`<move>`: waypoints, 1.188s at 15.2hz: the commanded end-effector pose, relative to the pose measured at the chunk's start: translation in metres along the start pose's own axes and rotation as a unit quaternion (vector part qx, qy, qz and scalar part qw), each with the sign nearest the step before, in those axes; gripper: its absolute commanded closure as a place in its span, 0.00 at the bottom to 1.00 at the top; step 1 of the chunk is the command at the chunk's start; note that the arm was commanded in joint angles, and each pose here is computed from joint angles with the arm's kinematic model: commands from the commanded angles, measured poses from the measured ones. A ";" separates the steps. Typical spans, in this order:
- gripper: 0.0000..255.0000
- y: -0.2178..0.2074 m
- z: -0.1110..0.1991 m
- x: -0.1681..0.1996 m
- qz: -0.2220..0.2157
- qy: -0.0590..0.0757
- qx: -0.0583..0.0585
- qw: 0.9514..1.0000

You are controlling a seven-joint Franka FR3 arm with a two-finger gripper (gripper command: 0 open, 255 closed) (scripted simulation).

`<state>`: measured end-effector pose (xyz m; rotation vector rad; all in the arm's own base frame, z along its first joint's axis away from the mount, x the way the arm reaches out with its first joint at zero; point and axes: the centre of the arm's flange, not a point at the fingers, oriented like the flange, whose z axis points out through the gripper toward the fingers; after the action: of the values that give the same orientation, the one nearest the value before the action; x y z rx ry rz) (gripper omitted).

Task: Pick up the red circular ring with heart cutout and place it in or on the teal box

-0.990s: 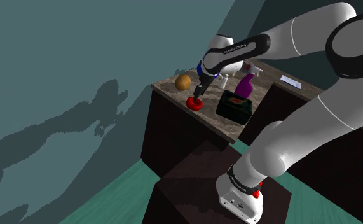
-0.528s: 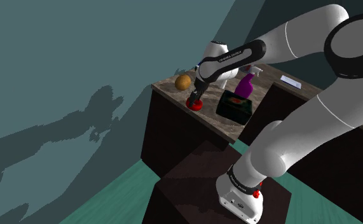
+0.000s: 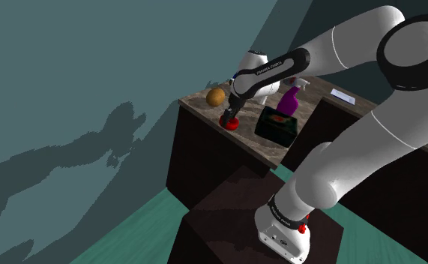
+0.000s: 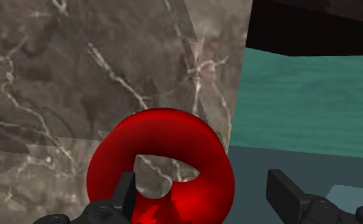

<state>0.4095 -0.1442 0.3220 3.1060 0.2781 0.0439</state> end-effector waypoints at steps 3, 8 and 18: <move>1.00 -0.002 0.009 -0.004 -0.003 -0.005 0.001 1.000; 1.00 -0.003 0.010 0.000 -0.003 -0.005 0.001 1.000; 1.00 -0.002 -0.022 -0.001 -0.003 -0.005 0.001 1.000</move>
<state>0.4086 -0.1417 0.3382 3.1049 0.2853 0.0310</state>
